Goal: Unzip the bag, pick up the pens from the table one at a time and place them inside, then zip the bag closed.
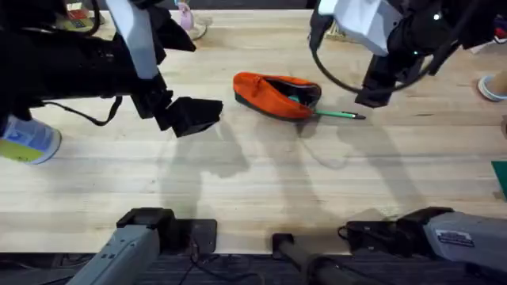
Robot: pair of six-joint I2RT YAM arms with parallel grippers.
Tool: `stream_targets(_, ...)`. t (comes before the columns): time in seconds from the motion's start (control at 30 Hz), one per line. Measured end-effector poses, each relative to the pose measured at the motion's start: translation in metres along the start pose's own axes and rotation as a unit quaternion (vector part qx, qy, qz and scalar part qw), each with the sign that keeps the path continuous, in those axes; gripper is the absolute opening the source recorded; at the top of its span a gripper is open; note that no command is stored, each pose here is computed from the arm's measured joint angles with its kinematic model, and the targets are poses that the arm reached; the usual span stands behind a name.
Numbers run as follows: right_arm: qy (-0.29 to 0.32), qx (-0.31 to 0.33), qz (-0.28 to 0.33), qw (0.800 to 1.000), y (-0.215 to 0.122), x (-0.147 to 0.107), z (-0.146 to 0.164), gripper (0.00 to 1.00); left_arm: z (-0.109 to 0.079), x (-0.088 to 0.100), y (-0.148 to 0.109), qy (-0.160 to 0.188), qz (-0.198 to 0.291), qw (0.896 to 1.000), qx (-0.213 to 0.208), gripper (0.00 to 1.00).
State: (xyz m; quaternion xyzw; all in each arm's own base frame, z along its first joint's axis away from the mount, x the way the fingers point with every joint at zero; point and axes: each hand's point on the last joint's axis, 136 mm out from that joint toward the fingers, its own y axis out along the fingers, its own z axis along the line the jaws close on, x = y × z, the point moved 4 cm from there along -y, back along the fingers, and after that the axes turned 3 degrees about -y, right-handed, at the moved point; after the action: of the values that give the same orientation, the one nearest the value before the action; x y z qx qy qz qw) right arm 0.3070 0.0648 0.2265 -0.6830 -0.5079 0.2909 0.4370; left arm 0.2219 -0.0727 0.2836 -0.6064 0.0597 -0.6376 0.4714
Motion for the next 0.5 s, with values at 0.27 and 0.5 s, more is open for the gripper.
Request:
stream_targets(0.27,-0.132,-0.011,-0.012,0.991,0.000,0.005,-0.004,0.996,0.000,0.000,0.000,0.000,0.000,1.000,0.000,0.993)
stream_targets(0.5,-0.177,0.027,-0.054,0.982,-0.001,0.012,0.010,0.997,0.000,0.000,0.000,0.000,0.000,1.000,0.000,0.993)
